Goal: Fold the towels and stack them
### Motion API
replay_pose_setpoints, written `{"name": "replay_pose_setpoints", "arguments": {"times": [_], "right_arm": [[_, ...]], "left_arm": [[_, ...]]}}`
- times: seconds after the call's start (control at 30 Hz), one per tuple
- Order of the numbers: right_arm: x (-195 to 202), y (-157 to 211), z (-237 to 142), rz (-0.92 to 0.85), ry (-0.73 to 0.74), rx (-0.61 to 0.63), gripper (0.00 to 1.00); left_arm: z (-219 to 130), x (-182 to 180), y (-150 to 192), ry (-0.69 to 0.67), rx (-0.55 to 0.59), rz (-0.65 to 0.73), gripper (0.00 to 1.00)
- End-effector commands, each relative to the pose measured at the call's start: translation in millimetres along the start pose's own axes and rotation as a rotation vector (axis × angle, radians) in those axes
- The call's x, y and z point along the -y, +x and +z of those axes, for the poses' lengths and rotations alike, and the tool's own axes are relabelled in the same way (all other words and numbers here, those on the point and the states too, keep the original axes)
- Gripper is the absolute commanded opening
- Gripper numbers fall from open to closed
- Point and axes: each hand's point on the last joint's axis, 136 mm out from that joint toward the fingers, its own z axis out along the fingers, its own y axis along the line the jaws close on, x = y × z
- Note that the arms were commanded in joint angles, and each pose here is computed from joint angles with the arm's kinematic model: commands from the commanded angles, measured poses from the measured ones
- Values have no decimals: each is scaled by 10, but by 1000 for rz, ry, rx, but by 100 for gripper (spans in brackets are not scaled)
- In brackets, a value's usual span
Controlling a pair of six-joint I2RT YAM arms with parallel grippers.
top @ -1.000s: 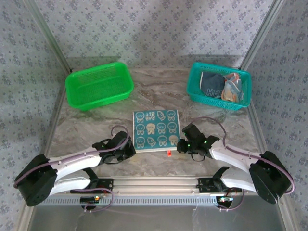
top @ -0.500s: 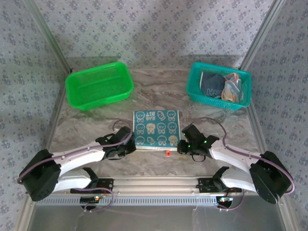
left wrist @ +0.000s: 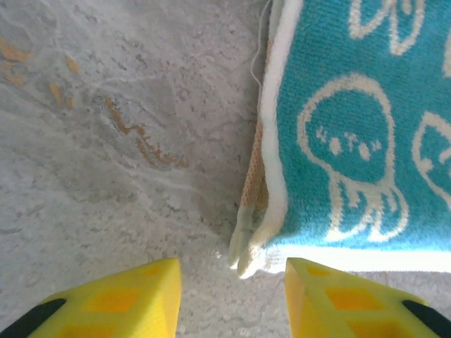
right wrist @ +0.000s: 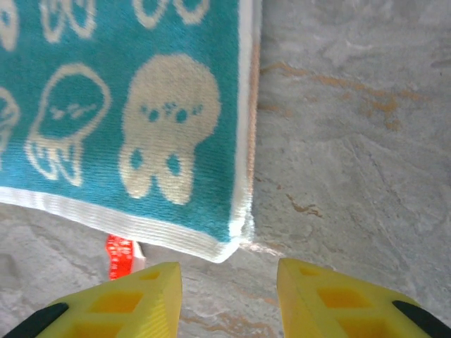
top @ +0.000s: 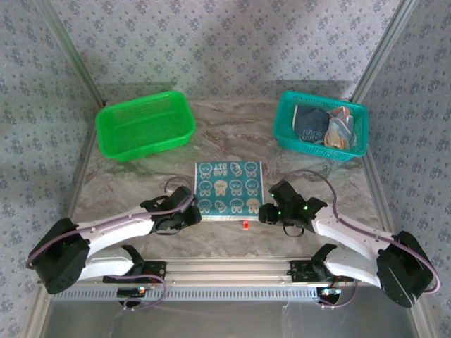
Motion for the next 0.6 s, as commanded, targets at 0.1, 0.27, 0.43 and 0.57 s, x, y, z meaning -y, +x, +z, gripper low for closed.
{"name": "replay_pose_setpoints", "arguments": {"times": [0.1,0.27,0.43,0.57], "right_arm": [[-138,-181,-175,-32,-22,69,42],[-266,-328,-179,-38,-57,115,39],[-414,-431,-134,-53,-98,132,34],[-594,-436,-83,-87,-152,121,32]], "left_arm": [[-370,126,-209,17,72,49,49],[-516,324,-365,66,112,91,51],[-488,582,-561,125,134,111,40],[-396,745,-688,176,133,95,30]]}}
